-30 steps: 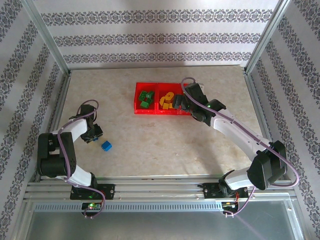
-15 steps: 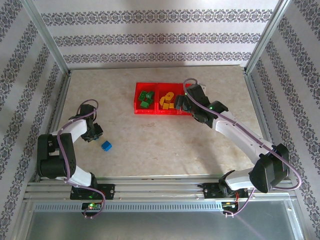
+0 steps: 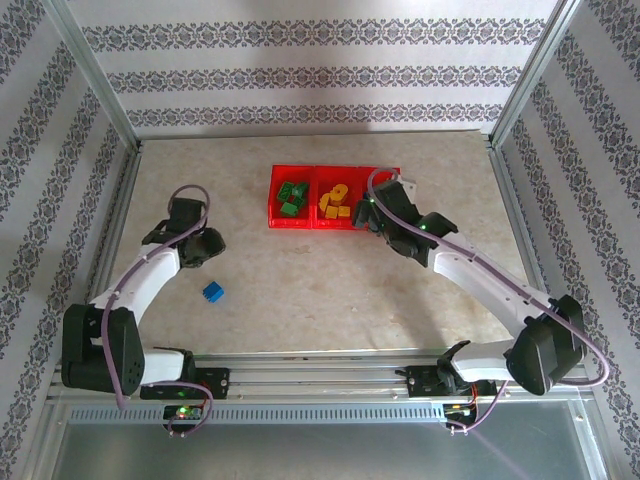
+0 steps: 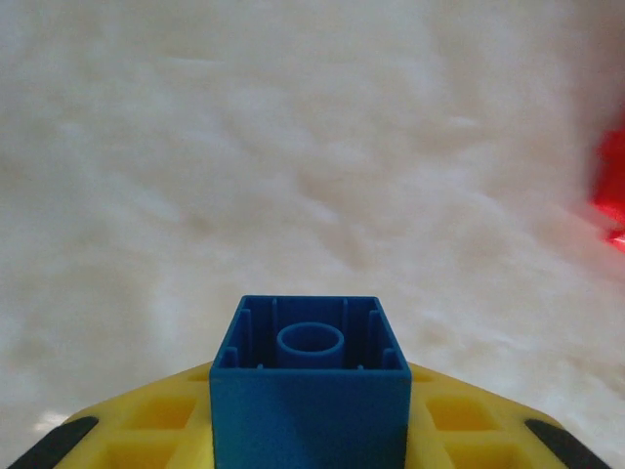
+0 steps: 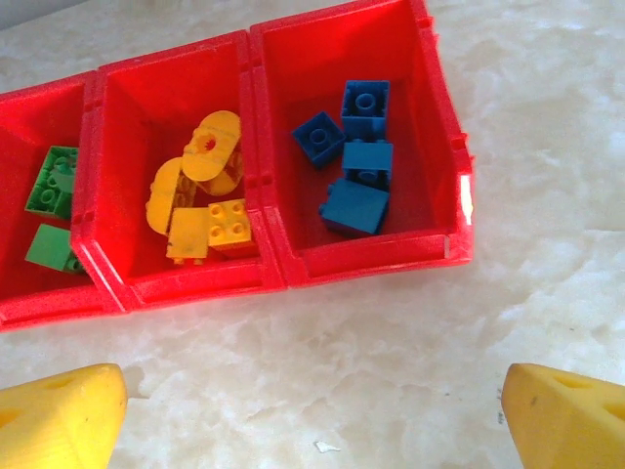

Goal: Sort the legos into containers by color
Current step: Pick up the lego from the middle-left of the table, then place the lego in the container.

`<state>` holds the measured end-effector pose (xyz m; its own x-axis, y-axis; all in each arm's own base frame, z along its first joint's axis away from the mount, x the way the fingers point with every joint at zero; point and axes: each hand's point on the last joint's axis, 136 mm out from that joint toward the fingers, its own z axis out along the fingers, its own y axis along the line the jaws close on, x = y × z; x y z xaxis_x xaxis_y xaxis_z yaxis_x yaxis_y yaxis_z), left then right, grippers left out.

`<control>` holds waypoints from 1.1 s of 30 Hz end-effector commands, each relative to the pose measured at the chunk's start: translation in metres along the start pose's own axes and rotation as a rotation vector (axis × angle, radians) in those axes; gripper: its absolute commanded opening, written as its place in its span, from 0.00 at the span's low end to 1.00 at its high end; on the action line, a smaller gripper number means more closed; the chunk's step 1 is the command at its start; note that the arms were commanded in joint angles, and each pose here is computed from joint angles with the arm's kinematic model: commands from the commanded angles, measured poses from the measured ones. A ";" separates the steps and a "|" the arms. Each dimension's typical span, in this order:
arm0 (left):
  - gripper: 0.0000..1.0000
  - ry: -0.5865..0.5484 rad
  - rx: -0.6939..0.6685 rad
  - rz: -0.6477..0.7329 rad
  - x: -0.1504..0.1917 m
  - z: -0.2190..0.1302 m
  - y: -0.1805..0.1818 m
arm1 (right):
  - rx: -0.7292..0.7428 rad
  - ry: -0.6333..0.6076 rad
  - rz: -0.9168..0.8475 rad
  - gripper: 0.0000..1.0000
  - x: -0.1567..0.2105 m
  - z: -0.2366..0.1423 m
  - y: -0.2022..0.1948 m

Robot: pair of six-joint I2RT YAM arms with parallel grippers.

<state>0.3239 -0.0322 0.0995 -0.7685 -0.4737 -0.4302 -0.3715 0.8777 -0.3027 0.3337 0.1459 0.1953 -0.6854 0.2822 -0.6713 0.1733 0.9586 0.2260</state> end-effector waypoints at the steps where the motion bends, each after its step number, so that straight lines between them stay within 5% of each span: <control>1: 0.31 -0.073 0.108 0.044 -0.016 -0.014 -0.054 | 0.062 -0.043 0.028 0.98 0.000 -0.011 -0.019; 18: 0.31 -0.065 0.455 0.383 0.001 0.014 -0.314 | 0.176 -0.237 0.105 0.98 -0.006 -0.078 -0.099; 33: 0.31 -0.107 0.579 0.528 -0.007 0.064 -0.425 | 0.155 -0.273 0.128 0.98 -0.006 -0.089 -0.110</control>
<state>0.5195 -0.3898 0.1723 -0.7207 -0.0908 -0.6873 0.3173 0.8382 -0.4435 0.2574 0.0417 0.2394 -0.4438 0.3869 -0.8083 0.3449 0.9062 0.2444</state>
